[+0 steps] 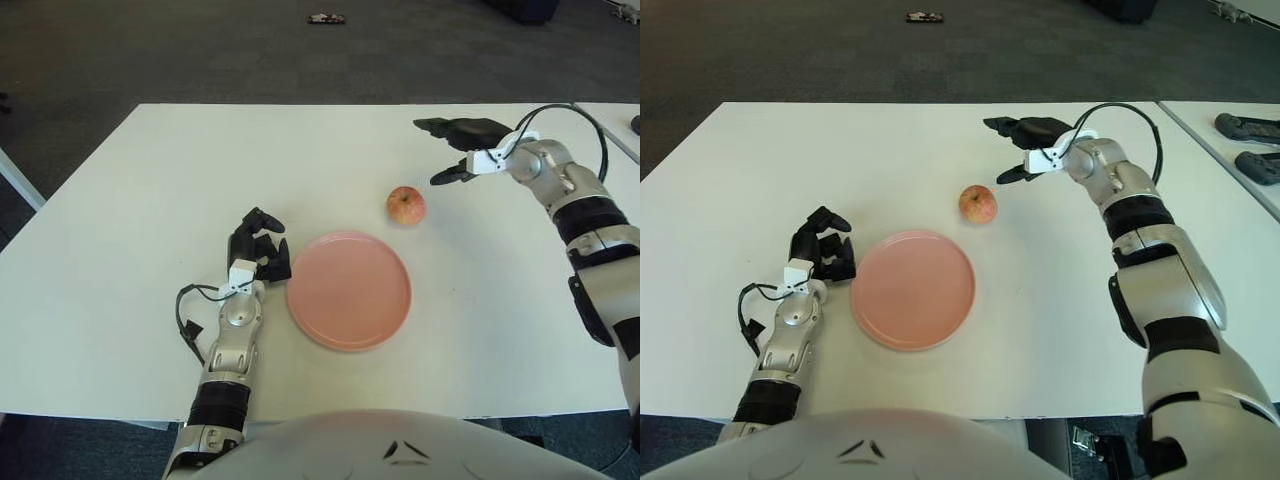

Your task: Put the apple into the plate.

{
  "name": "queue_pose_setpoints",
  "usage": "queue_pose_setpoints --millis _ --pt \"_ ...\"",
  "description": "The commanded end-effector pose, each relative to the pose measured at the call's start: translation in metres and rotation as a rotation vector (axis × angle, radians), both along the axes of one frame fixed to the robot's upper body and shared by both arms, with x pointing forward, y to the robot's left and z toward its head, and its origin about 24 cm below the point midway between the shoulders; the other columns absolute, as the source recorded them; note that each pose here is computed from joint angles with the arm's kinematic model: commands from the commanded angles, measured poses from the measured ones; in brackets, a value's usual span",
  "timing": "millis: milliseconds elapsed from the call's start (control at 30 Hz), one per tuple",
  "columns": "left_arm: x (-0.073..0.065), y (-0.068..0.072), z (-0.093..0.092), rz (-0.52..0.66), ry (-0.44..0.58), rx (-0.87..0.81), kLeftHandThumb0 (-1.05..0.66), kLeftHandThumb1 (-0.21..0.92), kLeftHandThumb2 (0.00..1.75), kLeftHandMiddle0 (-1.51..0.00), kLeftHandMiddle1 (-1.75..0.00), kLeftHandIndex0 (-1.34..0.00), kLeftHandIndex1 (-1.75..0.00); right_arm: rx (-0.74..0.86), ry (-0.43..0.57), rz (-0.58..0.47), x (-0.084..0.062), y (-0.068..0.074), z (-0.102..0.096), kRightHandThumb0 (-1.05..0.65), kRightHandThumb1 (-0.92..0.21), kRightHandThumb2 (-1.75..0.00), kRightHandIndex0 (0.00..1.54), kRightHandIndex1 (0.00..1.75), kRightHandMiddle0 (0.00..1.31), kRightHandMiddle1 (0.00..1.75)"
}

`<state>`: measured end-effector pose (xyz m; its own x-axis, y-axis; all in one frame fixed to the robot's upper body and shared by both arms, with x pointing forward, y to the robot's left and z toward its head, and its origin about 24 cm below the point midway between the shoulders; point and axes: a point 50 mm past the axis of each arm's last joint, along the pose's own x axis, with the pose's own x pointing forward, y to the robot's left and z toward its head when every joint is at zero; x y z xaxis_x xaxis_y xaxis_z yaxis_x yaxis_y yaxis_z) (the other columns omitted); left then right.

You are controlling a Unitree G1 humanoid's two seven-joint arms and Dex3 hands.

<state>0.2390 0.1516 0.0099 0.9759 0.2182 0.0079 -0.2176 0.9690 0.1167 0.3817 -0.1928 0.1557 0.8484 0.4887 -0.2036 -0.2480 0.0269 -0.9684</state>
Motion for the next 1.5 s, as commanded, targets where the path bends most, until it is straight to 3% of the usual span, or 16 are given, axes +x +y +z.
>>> queue_pose_setpoints --millis 0,733,1467 --pt "0.0 0.001 -0.001 -0.002 0.009 -0.002 -0.54 0.15 1.52 -1.22 -1.75 -0.75 -1.75 0.012 0.009 -0.006 -0.002 -0.004 0.001 -1.05 -0.92 -0.37 0.0 0.0 0.0 0.0" --pt "0.001 0.0 -0.002 -0.004 0.019 0.009 -0.55 0.13 1.54 -1.23 -1.75 -0.76 -1.75 -0.003 0.07 0.028 -0.011 0.0 0.001 -1.05 -0.92 -0.31 0.0 0.0 0.0 0.0" --pt "0.003 -0.001 -0.003 0.007 0.012 0.006 -0.55 0.14 1.54 -1.24 -1.75 -0.76 -1.75 -0.044 0.043 0.088 -0.012 0.015 -0.02 -1.05 -0.92 -0.39 0.0 0.0 0.0 0.0"
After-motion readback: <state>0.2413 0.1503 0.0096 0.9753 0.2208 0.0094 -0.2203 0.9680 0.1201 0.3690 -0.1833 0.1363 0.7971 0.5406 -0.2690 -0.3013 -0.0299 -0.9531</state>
